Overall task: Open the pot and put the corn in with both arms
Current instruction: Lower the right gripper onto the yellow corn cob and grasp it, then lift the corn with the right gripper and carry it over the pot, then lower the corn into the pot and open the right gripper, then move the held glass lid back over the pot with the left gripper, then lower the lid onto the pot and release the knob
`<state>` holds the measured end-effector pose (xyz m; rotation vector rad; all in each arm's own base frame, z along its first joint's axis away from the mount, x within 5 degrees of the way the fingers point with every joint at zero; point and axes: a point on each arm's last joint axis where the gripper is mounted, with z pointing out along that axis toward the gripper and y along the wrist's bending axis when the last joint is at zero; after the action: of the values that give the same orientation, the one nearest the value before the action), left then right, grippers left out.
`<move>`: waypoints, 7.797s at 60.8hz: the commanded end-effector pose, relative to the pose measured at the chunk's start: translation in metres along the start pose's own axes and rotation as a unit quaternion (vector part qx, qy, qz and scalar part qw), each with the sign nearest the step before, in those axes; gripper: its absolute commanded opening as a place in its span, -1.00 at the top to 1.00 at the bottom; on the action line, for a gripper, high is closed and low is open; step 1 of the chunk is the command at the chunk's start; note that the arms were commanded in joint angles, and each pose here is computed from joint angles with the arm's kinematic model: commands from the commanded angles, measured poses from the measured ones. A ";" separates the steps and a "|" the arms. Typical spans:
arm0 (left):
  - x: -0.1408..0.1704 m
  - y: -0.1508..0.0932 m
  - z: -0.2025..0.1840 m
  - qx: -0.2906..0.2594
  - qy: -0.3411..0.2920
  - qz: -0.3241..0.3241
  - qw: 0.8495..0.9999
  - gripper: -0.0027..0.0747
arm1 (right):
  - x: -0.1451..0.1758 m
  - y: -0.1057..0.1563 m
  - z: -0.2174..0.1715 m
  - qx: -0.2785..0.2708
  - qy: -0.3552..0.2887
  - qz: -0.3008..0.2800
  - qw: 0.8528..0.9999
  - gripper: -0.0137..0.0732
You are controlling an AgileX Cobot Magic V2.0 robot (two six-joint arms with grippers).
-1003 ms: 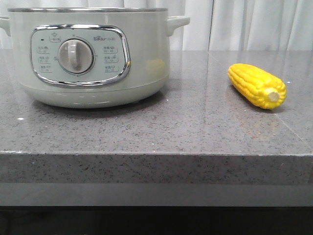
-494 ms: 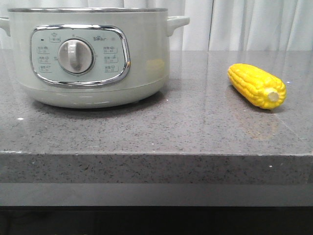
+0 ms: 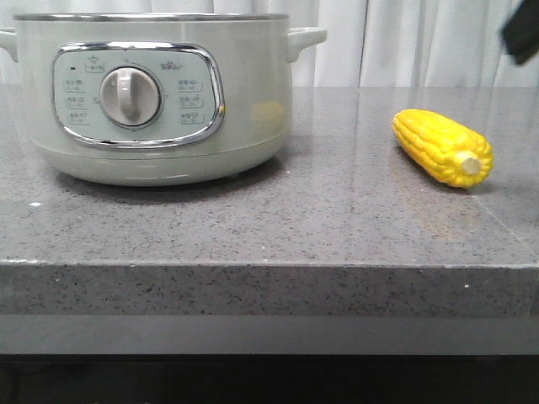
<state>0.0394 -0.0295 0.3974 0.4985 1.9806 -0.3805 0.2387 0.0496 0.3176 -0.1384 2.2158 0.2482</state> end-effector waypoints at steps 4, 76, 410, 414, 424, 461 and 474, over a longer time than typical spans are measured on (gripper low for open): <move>-0.018 -0.002 -0.014 0.007 -0.099 -0.009 0.995 0.50 | -0.032 0.004 0.034 -0.008 -0.014 0.013 1.000 -0.56; -0.018 -0.002 -0.014 0.006 -0.104 -0.010 0.994 0.50 | -0.159 0.088 0.030 -0.121 -0.132 -0.095 0.979 0.05; -0.182 0.022 0.242 0.013 -0.033 0.013 0.999 -0.38 | 0.097 -0.002 -0.124 0.014 -0.249 -0.046 0.967 0.84; -0.189 0.021 0.228 0.011 -0.055 0.016 0.998 -0.37 | 0.097 -0.002 -0.124 0.014 -0.249 -0.046 0.967 0.84; -0.197 0.018 0.195 0.004 -0.083 0.029 0.996 -0.07 | 0.097 -0.002 -0.124 0.013 -0.248 -0.046 0.968 0.84; -0.155 0.011 0.120 0.001 -0.104 0.032 0.994 0.98 | 0.097 -0.002 -0.124 0.013 -0.248 -0.046 0.968 0.84; -0.090 0.007 0.072 0.004 -0.155 0.012 0.988 0.98 | 0.097 -0.002 -0.124 0.013 -0.248 -0.046 0.968 0.84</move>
<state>0.1625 -0.0854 0.4394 0.5081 1.8366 -0.3744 0.0826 0.0200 0.2999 -0.1694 1.8026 0.1976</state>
